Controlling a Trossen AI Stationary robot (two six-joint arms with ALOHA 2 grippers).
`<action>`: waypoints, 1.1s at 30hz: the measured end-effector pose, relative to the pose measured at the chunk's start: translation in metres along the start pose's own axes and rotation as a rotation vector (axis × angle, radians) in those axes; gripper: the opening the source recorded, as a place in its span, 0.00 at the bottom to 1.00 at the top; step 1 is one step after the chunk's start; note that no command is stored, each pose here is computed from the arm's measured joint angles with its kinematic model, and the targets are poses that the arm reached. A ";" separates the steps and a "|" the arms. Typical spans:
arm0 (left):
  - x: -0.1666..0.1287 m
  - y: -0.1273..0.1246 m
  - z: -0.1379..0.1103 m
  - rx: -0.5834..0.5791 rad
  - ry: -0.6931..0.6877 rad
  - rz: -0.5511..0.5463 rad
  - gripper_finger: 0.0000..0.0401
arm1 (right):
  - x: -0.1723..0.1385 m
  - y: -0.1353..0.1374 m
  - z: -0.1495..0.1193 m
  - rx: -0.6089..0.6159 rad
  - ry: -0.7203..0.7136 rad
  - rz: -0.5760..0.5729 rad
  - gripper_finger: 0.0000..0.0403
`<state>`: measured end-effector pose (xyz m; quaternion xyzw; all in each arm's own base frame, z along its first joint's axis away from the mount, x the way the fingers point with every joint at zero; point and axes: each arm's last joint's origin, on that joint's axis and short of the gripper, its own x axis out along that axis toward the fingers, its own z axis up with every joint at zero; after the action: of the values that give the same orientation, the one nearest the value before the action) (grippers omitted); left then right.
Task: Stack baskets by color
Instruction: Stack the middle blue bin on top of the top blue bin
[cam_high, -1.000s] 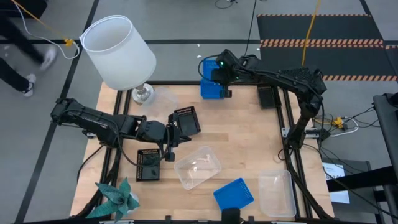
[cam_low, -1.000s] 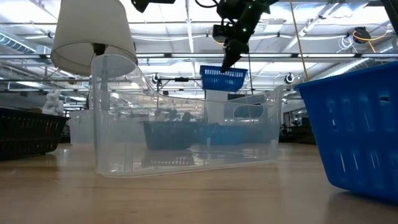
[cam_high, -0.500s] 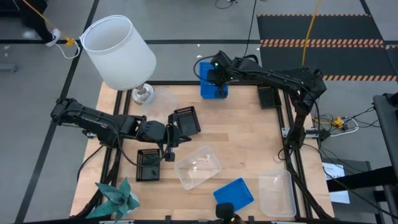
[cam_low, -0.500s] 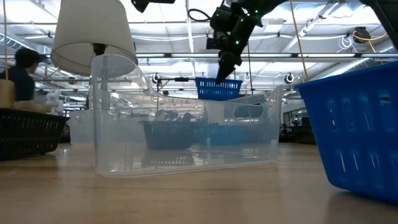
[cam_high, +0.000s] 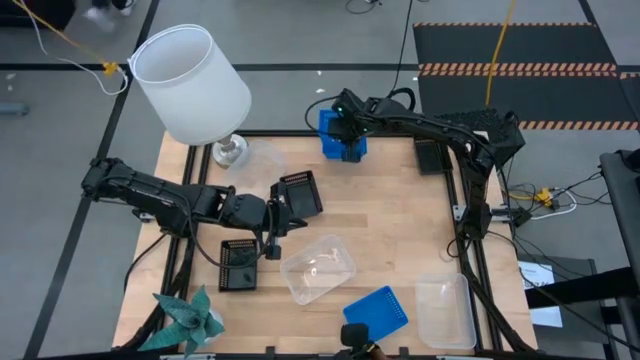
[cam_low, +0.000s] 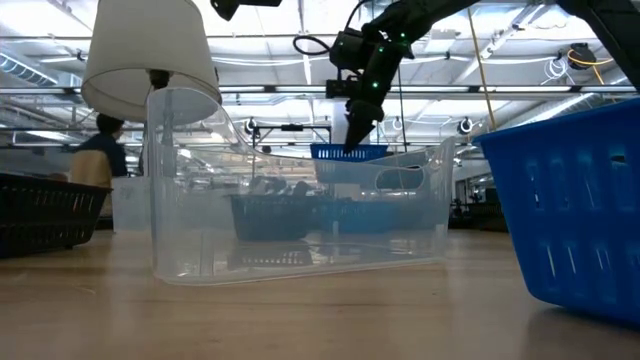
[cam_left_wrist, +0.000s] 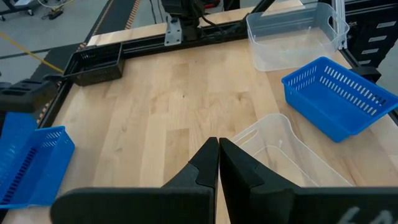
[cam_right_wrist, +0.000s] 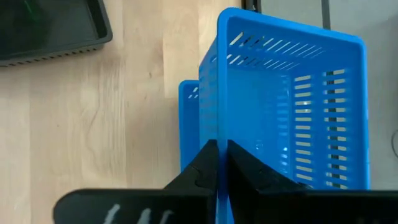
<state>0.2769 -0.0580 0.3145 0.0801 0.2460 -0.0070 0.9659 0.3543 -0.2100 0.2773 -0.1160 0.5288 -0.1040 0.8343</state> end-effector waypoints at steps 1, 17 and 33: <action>0.000 0.000 0.000 0.000 -0.001 0.000 0.04 | 0.001 0.000 0.000 0.000 -0.002 -0.003 0.02; 0.000 0.000 0.000 0.000 0.000 0.000 0.04 | 0.034 0.008 -0.019 0.005 0.021 0.001 0.03; 0.000 0.000 0.000 0.000 -0.001 0.000 0.04 | 0.051 0.014 -0.032 -0.015 0.015 -0.007 0.03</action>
<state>0.2769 -0.0580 0.3146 0.0801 0.2457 -0.0070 0.9660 0.3477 -0.2142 0.2163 -0.1233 0.5355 -0.1036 0.8291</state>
